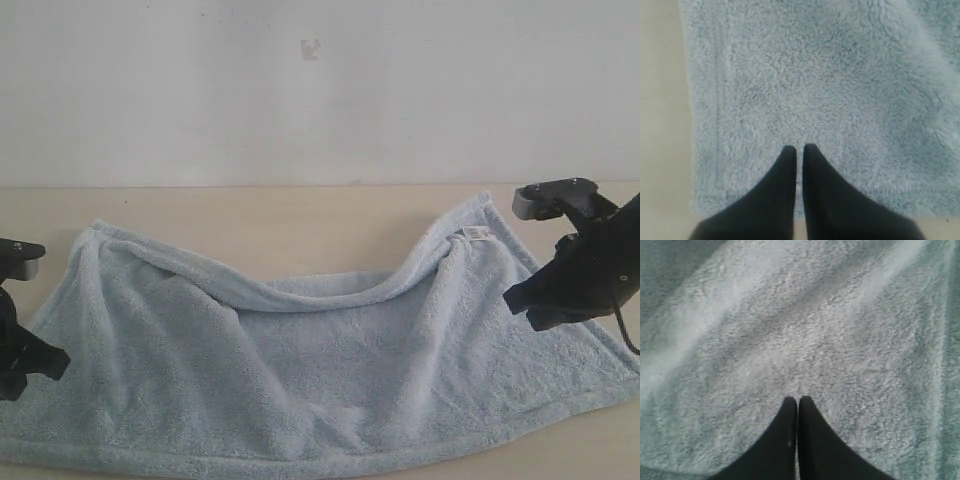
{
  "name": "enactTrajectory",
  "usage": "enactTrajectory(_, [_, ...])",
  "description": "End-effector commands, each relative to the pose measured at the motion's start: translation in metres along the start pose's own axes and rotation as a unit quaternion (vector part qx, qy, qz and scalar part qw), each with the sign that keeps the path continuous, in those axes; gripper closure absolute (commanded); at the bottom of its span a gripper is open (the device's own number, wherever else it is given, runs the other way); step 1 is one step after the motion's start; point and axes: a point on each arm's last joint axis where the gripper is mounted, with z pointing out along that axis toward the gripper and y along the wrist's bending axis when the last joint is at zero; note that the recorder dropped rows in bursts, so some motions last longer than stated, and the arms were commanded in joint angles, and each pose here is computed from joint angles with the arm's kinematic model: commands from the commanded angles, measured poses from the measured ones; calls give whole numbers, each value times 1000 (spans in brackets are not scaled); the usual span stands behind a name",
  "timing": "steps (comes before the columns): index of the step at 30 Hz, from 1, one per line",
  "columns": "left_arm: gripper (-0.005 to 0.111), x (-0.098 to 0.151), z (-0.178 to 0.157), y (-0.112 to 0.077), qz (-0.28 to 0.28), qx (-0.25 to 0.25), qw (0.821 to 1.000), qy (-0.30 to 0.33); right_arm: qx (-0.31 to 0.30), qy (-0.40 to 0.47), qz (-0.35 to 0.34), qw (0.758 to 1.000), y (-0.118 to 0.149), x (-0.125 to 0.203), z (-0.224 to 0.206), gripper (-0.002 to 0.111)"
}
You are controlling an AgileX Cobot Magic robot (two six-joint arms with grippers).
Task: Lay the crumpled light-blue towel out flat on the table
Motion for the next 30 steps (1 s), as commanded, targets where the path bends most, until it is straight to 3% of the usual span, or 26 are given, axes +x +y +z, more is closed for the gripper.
enactTrajectory(1, [103,-3,5,-2,7,0,1000,-14,24,-3,-3,1000,-6,0,8,108])
enactTrajectory(11, [103,0,34,0,19,-12,999,31,63,36,-3,997,-18,9,27,108])
enactTrajectory(21, [103,-1,35,8,1,-56,998,28,85,49,-5,995,-23,11,30,108])
enactTrajectory(30, [103,37,40,4,-21,-53,987,148,68,126,24,989,-23,29,45,108])
